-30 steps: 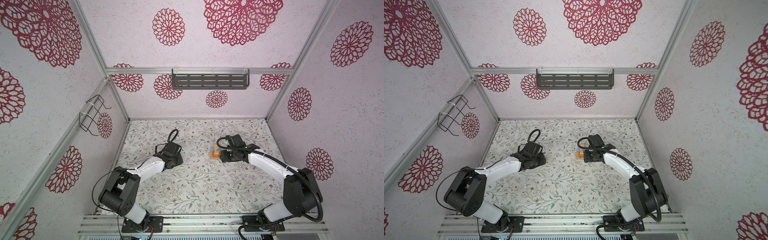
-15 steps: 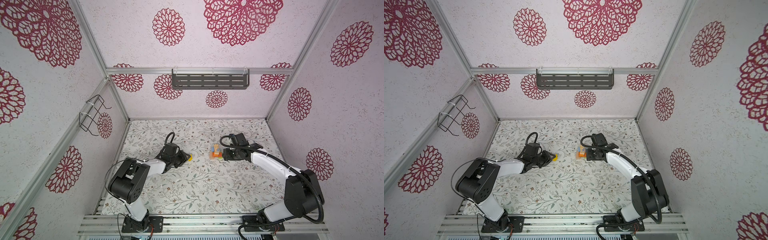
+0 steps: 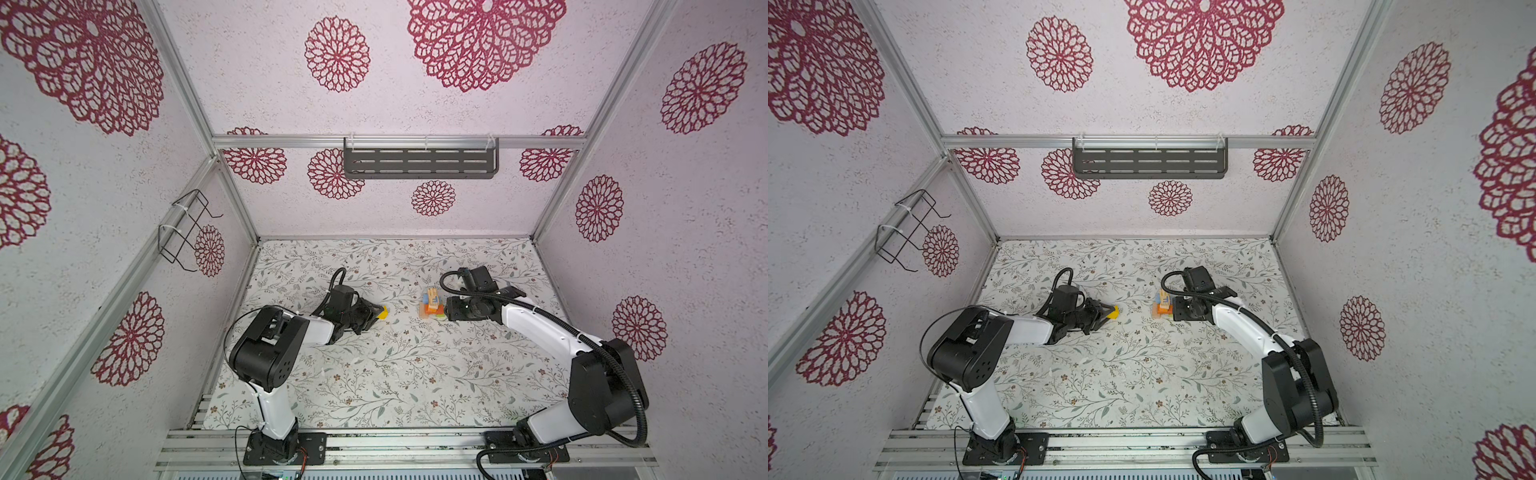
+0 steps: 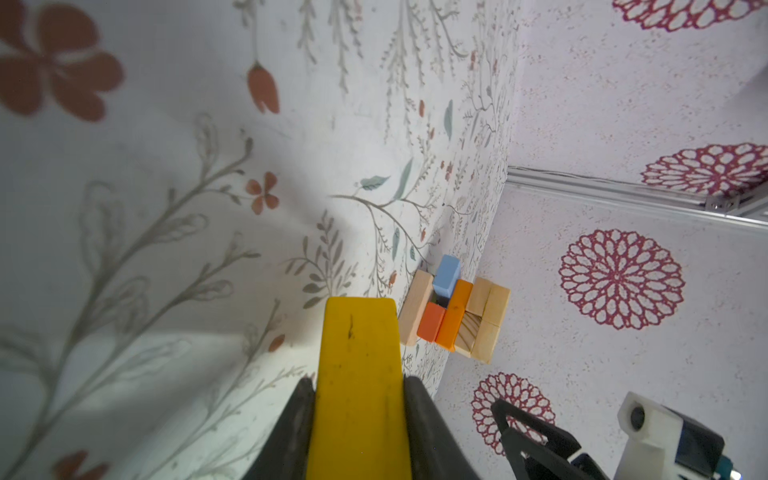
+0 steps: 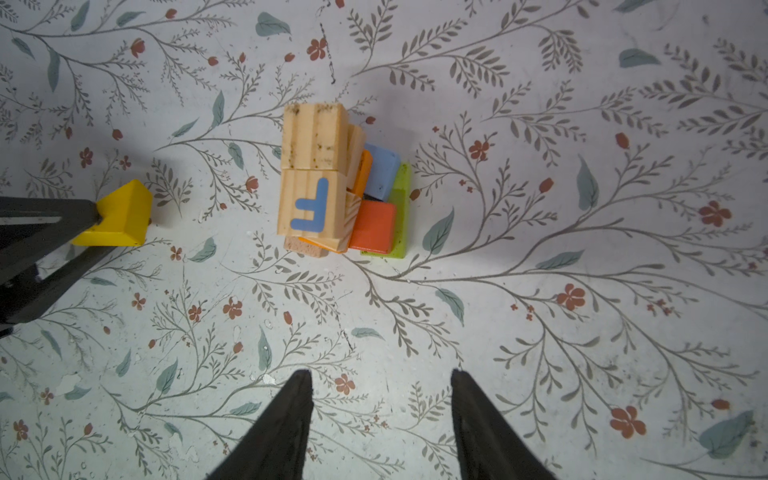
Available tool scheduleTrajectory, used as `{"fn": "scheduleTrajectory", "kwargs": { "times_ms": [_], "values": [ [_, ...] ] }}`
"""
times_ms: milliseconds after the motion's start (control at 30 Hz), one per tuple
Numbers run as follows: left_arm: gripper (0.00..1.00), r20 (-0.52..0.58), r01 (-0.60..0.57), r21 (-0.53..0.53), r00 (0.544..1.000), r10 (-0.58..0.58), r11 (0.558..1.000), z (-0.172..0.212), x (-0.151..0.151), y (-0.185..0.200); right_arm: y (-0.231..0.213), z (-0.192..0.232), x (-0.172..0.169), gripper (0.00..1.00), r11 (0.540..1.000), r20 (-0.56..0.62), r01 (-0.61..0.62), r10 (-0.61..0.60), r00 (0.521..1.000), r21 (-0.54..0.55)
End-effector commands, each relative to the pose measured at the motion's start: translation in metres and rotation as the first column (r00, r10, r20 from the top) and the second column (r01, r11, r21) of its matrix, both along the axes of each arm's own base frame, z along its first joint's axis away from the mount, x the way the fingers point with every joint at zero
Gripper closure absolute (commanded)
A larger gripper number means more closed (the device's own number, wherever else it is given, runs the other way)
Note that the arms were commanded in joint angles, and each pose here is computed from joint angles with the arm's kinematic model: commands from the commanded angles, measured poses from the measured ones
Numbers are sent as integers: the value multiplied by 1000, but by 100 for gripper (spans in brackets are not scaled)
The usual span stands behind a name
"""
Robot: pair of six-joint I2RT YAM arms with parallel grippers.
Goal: Build the wood block tower
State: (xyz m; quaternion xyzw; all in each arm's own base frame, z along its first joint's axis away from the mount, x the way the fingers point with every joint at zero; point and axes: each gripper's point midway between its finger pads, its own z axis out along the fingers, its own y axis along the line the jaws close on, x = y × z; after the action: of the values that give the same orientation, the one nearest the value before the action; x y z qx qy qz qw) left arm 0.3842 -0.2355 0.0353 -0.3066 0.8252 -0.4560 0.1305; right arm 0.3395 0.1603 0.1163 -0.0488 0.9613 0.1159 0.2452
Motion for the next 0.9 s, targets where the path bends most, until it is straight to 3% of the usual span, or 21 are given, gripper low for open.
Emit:
{"fn": "scheduleTrajectory", "kwargs": {
  "times_ms": [0,333,467,867],
  "values": [
    [79,-21,-37,-115,999,35,993,4,11,-6,-4,14,5,43,1000,42,19,-19,999,12],
    [79,-115,-145,-202,986,124,969,-19,19,3,-7,13,8,43,999,48,43,-44,998,17],
    [73,-116,-173,-249,982,148,953,-19,24,4,-7,12,9,43,999,48,42,-43,998,19],
    [49,-105,-162,-224,984,141,961,-19,23,7,-8,13,9,40,999,52,44,-45,998,15]
  ]
}}
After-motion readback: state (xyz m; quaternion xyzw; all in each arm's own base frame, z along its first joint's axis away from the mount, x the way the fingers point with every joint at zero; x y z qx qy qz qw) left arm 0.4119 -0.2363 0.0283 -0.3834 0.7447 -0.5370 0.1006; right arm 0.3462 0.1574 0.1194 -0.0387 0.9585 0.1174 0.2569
